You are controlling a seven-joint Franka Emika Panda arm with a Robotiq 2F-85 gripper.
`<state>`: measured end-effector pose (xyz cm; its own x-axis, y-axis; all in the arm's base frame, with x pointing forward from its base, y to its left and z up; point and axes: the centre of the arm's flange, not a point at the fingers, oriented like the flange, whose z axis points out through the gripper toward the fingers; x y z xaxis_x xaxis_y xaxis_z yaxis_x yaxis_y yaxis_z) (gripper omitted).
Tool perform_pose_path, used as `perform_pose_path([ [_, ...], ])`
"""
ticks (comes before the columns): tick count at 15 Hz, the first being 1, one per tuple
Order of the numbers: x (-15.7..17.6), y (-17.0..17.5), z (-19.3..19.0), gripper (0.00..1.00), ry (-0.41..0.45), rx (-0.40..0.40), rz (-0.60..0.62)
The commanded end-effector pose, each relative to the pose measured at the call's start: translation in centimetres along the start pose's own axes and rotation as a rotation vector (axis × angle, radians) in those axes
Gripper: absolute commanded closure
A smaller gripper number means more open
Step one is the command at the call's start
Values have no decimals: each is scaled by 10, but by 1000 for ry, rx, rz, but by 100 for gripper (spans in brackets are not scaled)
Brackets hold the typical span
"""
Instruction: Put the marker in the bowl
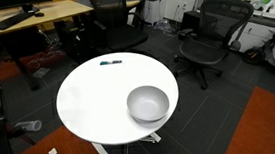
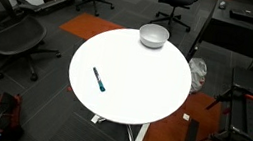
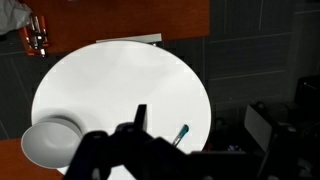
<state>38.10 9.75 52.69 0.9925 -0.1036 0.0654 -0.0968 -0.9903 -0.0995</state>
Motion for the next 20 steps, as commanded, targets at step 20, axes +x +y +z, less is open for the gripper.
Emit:
perform_pose_path([
  [20,174,-70,114,0,97,48,446],
])
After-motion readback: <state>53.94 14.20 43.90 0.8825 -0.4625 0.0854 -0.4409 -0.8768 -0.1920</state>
